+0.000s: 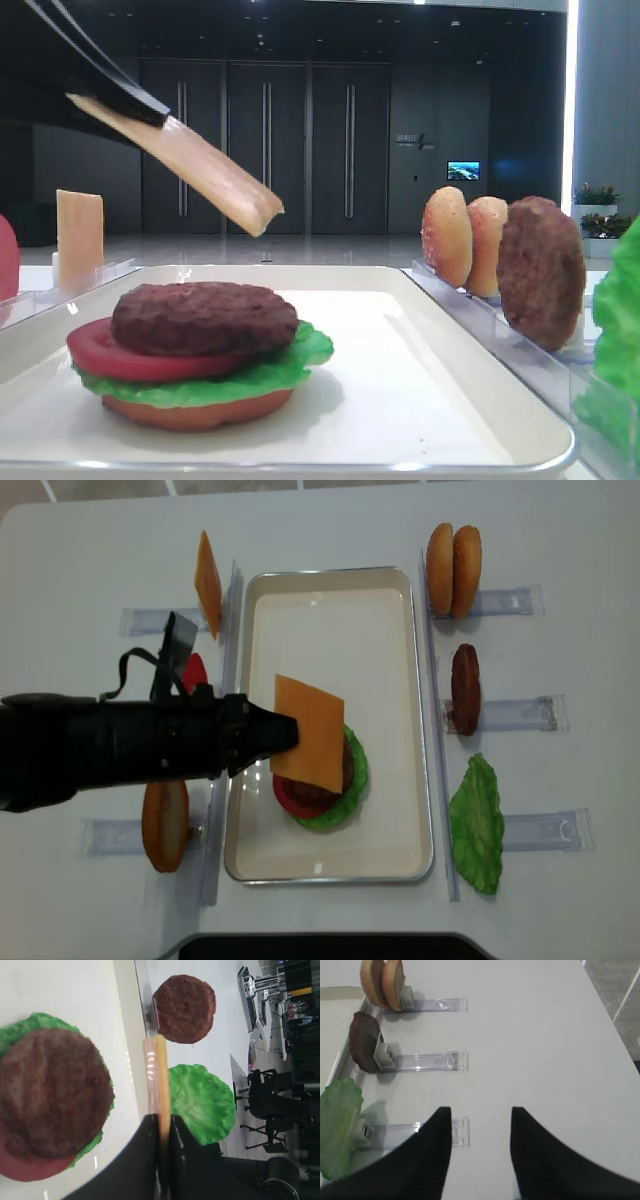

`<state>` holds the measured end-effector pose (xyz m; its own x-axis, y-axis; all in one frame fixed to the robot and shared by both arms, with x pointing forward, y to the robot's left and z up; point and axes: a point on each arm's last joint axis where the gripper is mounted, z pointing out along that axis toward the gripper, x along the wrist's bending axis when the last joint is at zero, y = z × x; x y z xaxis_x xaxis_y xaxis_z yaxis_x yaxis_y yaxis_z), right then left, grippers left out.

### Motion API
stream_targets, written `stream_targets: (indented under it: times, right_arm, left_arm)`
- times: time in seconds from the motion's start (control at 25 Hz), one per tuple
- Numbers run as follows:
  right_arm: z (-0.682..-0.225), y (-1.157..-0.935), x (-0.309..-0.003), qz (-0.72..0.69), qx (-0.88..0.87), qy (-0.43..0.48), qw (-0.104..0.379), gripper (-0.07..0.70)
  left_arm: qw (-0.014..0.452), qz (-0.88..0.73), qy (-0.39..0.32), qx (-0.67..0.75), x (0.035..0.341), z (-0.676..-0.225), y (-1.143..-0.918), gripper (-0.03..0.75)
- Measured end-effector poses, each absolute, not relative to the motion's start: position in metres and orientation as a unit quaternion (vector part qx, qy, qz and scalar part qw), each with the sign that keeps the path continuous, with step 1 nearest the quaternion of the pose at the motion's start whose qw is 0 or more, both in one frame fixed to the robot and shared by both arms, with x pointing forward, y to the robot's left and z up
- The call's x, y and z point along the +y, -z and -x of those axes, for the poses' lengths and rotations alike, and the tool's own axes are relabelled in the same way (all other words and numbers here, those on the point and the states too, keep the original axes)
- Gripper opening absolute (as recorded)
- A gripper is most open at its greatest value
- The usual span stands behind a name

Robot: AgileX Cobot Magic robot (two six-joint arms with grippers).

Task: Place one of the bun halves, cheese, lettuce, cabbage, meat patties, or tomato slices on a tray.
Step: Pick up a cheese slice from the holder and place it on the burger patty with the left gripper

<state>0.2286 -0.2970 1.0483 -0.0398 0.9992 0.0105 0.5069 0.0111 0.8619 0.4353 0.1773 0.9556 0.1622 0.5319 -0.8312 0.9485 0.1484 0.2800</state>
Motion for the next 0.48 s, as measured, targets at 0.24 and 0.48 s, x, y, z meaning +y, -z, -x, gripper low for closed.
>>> stream_targets:
  times: [0.24, 0.48]
  right_arm:
    - [-0.229, -1.048, -0.297, -0.603, 0.624, -0.361, 0.341, 0.274]
    - [-0.229, -1.048, -0.297, -0.603, 0.624, -0.361, 0.341, 0.274]
  left_arm:
    - [0.438, -0.611, 0.246, 0.612, 0.175, -0.438, -0.942, 0.025]
    - [0.432, -0.611, 0.225, 0.623, 0.178, -0.441, -0.94, 0.025]
